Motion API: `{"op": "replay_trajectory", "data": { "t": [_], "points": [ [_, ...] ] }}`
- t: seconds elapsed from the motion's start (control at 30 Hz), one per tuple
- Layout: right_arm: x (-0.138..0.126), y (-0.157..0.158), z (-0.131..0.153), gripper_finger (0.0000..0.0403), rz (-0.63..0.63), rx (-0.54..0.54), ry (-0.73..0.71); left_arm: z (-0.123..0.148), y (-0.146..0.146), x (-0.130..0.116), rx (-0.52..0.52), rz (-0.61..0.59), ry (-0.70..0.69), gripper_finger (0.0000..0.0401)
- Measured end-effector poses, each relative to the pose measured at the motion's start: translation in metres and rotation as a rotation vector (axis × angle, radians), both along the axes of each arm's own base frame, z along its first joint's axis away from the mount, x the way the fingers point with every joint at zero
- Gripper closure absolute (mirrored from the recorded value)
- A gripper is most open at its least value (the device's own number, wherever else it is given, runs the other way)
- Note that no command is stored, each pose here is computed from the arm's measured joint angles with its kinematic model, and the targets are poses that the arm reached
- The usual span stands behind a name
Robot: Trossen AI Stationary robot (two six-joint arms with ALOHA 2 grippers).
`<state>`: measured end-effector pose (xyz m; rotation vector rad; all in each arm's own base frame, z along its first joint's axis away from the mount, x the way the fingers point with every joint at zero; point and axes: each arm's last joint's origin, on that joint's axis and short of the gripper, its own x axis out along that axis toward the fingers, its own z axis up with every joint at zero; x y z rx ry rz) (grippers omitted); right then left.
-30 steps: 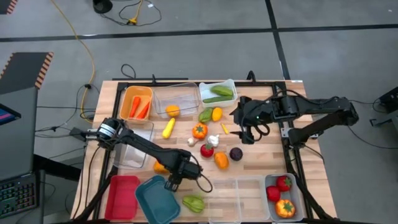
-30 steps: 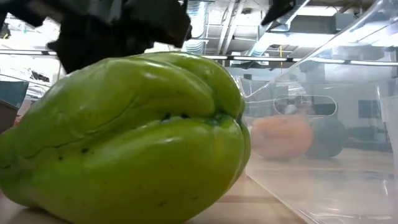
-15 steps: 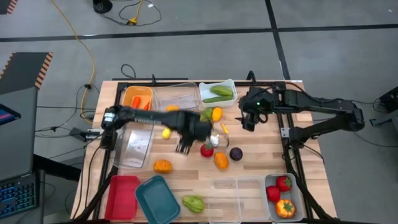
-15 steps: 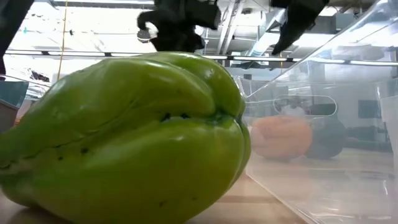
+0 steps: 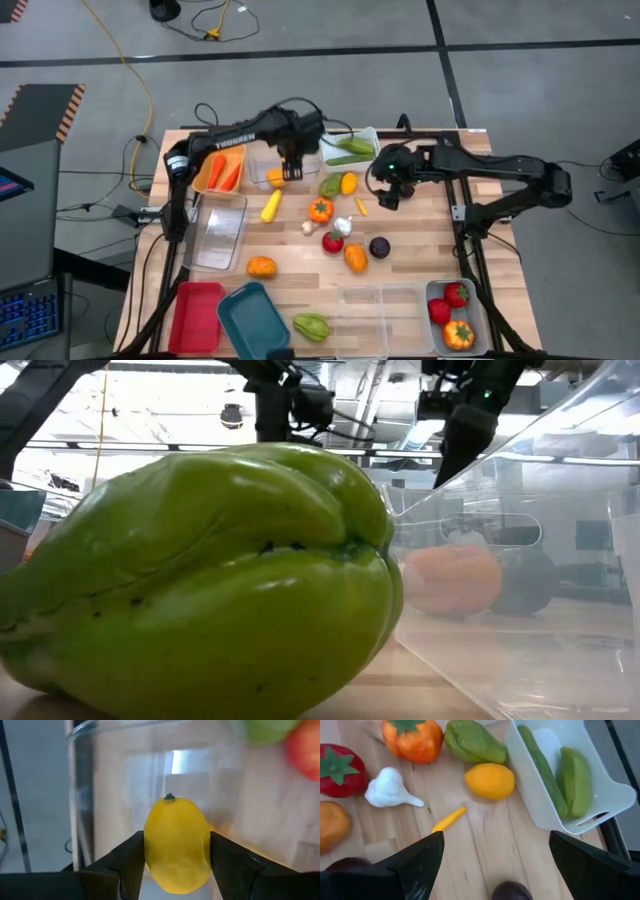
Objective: Sort produce into baskets
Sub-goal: Put the bottom yellow lemon into the top transparent bin
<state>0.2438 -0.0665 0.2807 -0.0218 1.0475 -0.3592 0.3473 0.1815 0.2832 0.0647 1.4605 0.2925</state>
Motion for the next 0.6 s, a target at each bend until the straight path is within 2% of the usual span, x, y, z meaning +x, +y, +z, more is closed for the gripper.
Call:
{"op": "replay_trajectory", "data": {
  "t": [0.17, 0.33, 0.43, 0.53, 0.6],
  "points": [
    [0.013, -0.003, -0.014, 0.0016, 0.0, 0.007, 0.03, 0.0, 0.027, -0.014, 0.008, 0.111, -0.02, 0.0213],
    [0.024, -0.006, -0.028, 0.0016, -0.023, 0.027, 0.056, 0.0, 0.04, -0.022, 0.012, 0.125, -0.014, 0.0213],
    [0.03, -0.008, -0.033, 0.0016, -0.1, 0.065, 0.032, 0.0, 0.043, -0.024, 0.035, 0.11, 0.006, 0.0213],
    [0.038, -0.01, -0.039, 0.0016, -0.243, 0.133, -0.035, 0.001, 0.044, -0.025, 0.076, 0.106, 0.034, 0.0213],
    [0.042, -0.011, -0.045, 0.0016, -0.328, 0.176, -0.057, 0.001, 0.045, -0.025, 0.136, 0.145, 0.056, 0.0213]
  ]
}}
